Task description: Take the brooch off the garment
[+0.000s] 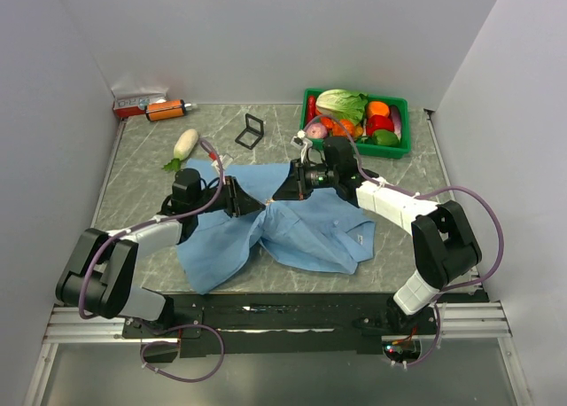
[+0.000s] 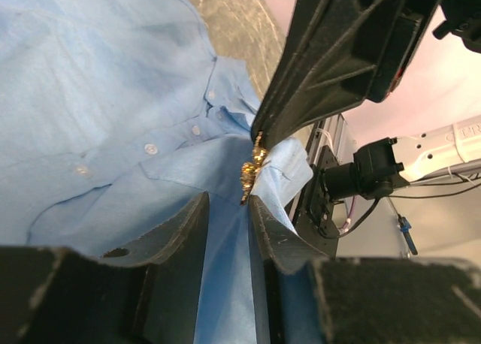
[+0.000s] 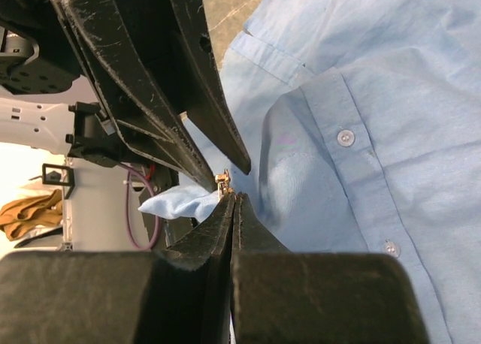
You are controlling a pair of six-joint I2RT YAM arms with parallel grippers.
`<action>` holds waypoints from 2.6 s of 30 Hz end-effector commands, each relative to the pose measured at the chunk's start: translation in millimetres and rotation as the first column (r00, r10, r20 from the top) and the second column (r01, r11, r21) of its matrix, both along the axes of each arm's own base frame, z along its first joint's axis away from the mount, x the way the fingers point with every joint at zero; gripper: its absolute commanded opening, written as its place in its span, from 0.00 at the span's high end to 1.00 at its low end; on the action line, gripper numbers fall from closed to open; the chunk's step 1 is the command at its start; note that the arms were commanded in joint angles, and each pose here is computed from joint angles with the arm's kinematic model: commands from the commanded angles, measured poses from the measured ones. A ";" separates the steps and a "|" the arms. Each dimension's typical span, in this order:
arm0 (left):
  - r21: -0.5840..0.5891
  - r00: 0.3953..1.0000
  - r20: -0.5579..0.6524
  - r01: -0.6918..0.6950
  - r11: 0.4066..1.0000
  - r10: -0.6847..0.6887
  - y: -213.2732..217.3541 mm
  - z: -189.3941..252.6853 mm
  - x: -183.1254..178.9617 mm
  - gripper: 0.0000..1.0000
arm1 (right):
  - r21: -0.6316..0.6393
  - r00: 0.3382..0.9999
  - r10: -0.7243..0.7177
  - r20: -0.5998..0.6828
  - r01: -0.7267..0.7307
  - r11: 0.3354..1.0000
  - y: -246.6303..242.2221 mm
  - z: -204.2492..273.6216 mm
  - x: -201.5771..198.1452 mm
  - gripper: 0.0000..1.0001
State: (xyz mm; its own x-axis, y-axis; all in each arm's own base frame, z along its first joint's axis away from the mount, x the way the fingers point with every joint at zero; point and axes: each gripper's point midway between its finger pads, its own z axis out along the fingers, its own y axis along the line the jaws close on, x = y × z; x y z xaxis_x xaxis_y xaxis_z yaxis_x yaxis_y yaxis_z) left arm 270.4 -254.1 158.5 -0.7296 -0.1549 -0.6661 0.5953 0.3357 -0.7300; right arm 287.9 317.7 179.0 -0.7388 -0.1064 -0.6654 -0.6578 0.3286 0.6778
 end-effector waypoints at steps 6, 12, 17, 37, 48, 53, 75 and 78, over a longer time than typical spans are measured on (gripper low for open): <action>-0.053 0.994 0.078 0.076 0.996 -0.072 -12.1 24.3 -1.5 0.67 | 0.071 0.998 0.011 0.069 -0.016 0.997 6.6 29.1 5.6 1.00; -0.063 0.993 0.076 0.096 0.993 -0.091 -18.5 25.6 2.6 0.72 | 0.072 0.998 0.020 0.065 -0.025 0.997 7.3 28.9 5.1 1.00; -0.076 0.991 0.082 0.114 0.991 -0.107 -20.8 29.3 0.2 0.85 | 0.068 0.998 0.025 0.056 -0.029 0.997 7.5 25.2 3.7 1.00; -0.047 0.982 0.093 0.167 0.985 -0.162 -22.3 27.6 -3.0 0.91 | 0.042 0.998 0.038 0.054 -0.040 0.998 5.9 13.3 4.4 1.00; -0.059 0.961 0.148 0.243 0.968 -0.233 -20.8 35.8 -20.3 0.78 | 0.067 0.999 -0.016 0.039 0.013 0.998 -2.4 19.5 20.6 1.00; -0.065 0.959 0.161 0.245 0.967 -0.232 -20.2 37.6 -22.4 0.59 | 0.081 1.000 -0.008 0.029 0.006 0.997 -2.0 22.2 18.7 1.00; -0.077 0.983 0.143 0.129 0.989 -0.117 -11.7 38.6 -4.8 0.81 | 0.108 0.997 0.046 0.061 -0.052 0.993 5.2 33.9 -0.5 1.00; -0.081 0.985 0.130 0.121 0.989 -0.110 -11.2 37.8 -4.2 0.89 | 0.106 0.996 0.053 0.068 -0.060 0.993 5.6 34.4 -1.2 1.00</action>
